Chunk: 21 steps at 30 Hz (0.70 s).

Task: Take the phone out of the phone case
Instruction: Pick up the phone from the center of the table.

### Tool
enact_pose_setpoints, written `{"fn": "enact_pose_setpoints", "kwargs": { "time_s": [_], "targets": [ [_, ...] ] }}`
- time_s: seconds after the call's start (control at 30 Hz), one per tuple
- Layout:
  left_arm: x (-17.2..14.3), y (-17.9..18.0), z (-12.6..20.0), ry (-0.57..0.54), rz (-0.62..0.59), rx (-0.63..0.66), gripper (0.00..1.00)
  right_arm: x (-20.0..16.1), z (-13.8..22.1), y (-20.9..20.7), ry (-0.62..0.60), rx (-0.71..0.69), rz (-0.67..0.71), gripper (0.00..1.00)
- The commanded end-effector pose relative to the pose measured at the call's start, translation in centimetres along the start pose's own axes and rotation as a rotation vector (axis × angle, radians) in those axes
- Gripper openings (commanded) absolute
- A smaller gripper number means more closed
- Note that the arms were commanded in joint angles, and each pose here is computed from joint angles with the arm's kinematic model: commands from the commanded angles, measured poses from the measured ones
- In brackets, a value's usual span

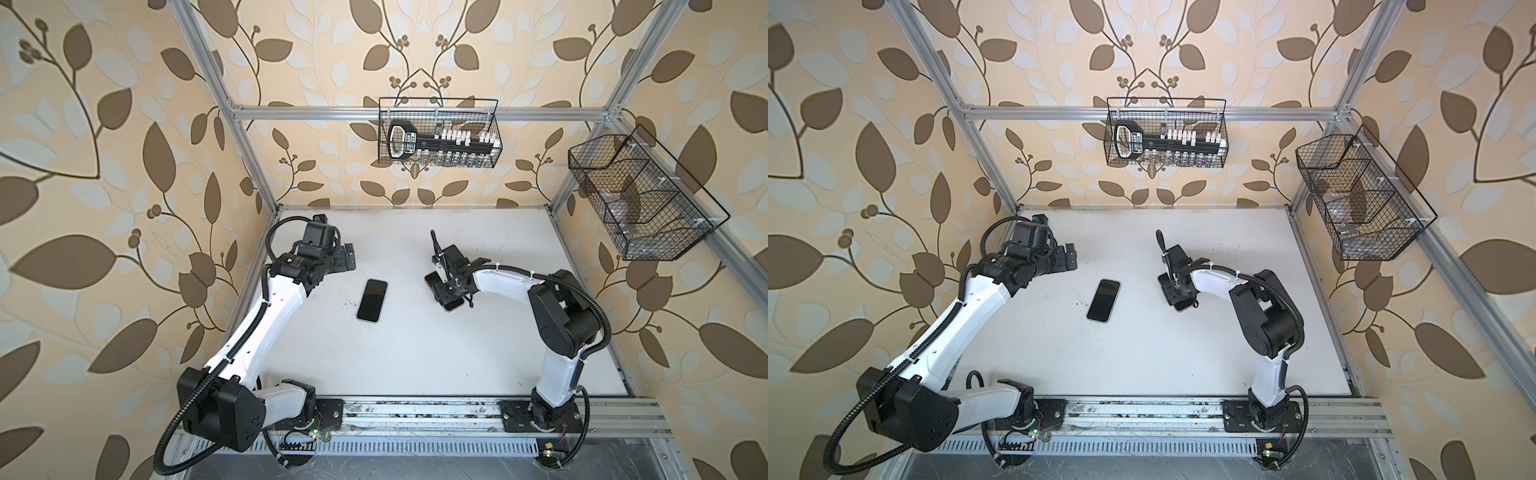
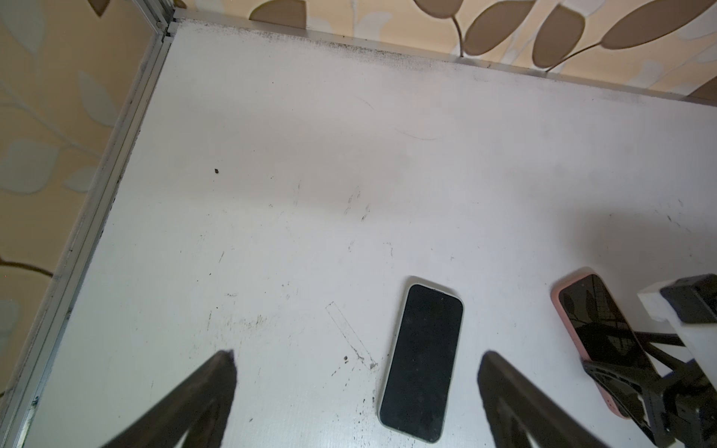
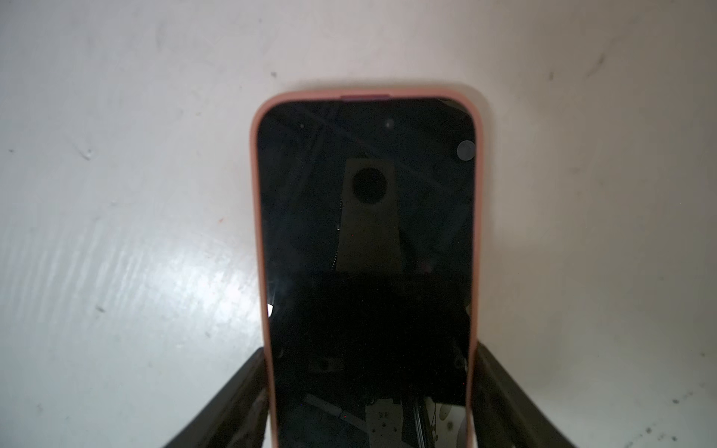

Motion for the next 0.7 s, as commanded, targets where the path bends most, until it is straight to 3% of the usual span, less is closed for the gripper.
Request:
{"fn": "enact_pose_setpoints", "kwargs": {
  "time_s": [0.0,0.4,0.67],
  "targets": [
    [0.0,0.0,-0.3,0.009,0.012,-0.008,0.99,-0.2,1.7,-0.3,-0.010,-0.001,0.014,0.55],
    [-0.4,-0.6,-1.2,0.070,0.042,-0.049,0.99,0.1,2.6,-0.4,-0.037,0.025,0.011,0.56],
    [-0.9,-2.2,-2.3,0.179,0.103,-0.182,0.99,0.4,3.2,-0.1,-0.059,0.050,0.013,0.56]
  ]
}}
Point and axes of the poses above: each gripper's point midway between its finger pads, its own z axis back along the fingers, its own y axis along the line the jaws close on, x = y × z, the point moved 8 cm from there along z, back along the fingers, and after that the axes turned 4 degrees about z, right-handed, at the moved point
